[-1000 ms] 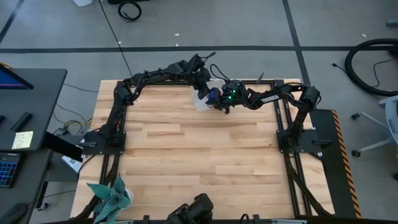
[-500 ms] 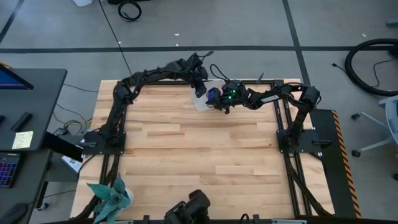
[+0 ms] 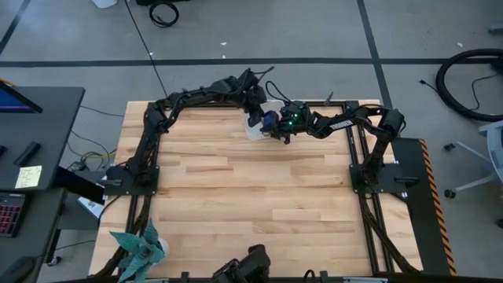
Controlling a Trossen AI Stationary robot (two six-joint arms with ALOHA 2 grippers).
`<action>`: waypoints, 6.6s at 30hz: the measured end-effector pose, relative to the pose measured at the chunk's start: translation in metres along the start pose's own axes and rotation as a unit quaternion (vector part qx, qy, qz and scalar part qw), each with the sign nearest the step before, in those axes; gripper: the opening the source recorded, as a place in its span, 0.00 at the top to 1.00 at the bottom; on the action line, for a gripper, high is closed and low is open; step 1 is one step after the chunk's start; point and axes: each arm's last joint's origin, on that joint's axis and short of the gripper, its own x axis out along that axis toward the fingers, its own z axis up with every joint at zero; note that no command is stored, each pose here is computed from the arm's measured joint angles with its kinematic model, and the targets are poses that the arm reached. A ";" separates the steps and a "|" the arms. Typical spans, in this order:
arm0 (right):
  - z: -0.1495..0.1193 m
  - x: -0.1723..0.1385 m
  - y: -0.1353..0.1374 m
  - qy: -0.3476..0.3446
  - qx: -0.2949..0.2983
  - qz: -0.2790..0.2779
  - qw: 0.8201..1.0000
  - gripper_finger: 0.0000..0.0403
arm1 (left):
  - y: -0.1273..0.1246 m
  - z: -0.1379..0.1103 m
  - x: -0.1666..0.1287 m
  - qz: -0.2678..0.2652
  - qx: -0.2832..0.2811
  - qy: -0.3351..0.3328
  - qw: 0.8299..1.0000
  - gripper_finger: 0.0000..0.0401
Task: Nest measuring cups in basket
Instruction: Put the nested measuring cups into the white bin
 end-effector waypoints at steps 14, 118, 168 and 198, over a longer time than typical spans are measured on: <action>0.000 0.000 0.000 0.000 0.000 0.000 1.000 0.71 | -0.008 0.005 0.006 -0.007 0.012 -0.014 1.000 0.98; -0.028 0.022 0.001 0.018 -0.074 0.040 0.996 0.77 | 0.022 -0.012 -0.001 0.053 -0.006 0.022 0.998 0.98; -0.021 0.052 -0.040 -0.035 0.001 0.189 0.981 0.58 | 0.015 -0.020 -0.003 -0.044 -0.001 0.041 0.998 0.98; -0.019 0.053 -0.042 -0.043 0.007 0.176 0.983 0.65 | -0.007 -0.016 0.008 -0.043 0.080 0.065 0.994 0.98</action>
